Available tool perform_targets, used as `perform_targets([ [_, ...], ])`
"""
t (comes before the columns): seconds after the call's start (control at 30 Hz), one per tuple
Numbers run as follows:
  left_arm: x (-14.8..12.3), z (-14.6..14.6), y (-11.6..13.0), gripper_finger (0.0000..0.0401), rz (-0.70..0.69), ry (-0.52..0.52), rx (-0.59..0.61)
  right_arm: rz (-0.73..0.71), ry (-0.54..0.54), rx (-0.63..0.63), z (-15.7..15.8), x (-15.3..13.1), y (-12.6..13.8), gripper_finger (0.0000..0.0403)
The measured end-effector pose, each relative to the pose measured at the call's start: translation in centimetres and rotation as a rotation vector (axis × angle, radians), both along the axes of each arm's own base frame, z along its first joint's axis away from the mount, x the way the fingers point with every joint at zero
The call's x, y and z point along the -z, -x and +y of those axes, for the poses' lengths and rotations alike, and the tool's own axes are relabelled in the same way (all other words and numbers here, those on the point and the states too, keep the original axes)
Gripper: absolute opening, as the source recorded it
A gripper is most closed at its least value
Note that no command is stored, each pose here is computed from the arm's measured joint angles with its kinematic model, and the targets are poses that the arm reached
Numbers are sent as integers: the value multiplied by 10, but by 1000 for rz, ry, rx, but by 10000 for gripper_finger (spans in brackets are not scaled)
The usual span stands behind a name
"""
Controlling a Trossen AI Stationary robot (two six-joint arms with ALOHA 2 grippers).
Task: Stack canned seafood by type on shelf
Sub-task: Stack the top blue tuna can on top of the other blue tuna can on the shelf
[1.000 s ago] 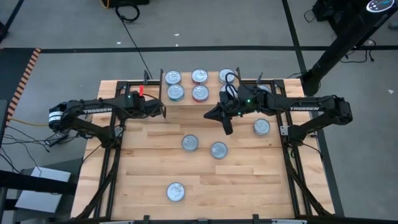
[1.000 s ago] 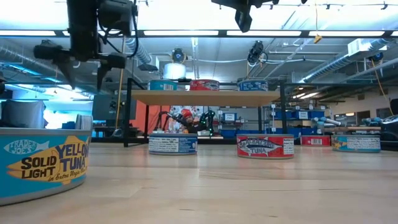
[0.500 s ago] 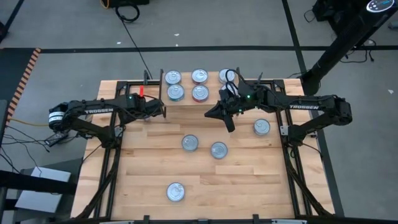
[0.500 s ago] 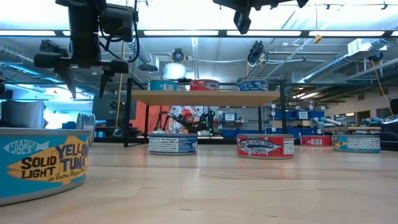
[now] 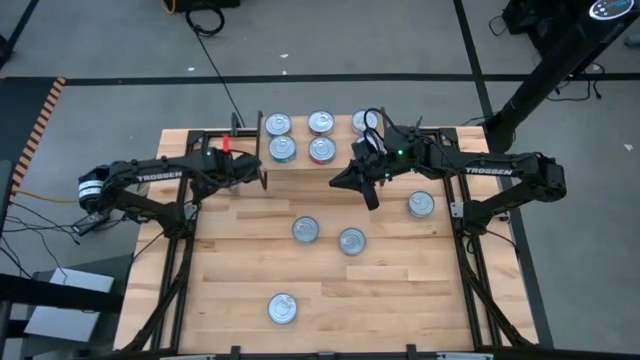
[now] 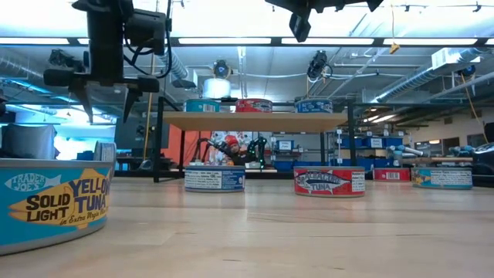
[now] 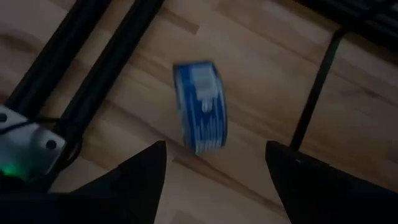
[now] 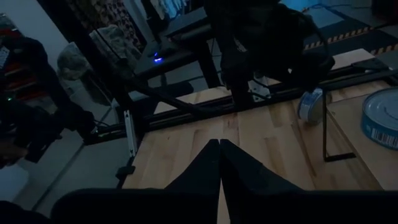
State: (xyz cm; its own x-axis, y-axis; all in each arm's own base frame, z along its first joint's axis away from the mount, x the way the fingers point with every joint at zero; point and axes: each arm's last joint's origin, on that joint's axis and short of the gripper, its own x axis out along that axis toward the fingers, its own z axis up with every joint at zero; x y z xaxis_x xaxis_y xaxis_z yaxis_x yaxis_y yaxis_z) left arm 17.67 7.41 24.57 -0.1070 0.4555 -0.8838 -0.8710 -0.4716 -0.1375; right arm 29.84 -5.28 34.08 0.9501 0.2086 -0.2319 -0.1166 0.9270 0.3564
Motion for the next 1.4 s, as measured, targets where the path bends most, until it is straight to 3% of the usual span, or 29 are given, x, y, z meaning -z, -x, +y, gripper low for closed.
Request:
perform_targets([
  [0.37,2,35,8,278,-18,61,8,-8,8,-17,-5,0,1,23],
  [0.6,9,49,16,278,61,113,-39,-13,18,-39,-5,0,2,23],
  [1.03,47,66,-4,278,191,209,-31,-28,10,-74,-16,-1,5,23],
  [1.4,69,72,-6,275,163,192,7,-31,2,-79,-22,-2,7,23],
])
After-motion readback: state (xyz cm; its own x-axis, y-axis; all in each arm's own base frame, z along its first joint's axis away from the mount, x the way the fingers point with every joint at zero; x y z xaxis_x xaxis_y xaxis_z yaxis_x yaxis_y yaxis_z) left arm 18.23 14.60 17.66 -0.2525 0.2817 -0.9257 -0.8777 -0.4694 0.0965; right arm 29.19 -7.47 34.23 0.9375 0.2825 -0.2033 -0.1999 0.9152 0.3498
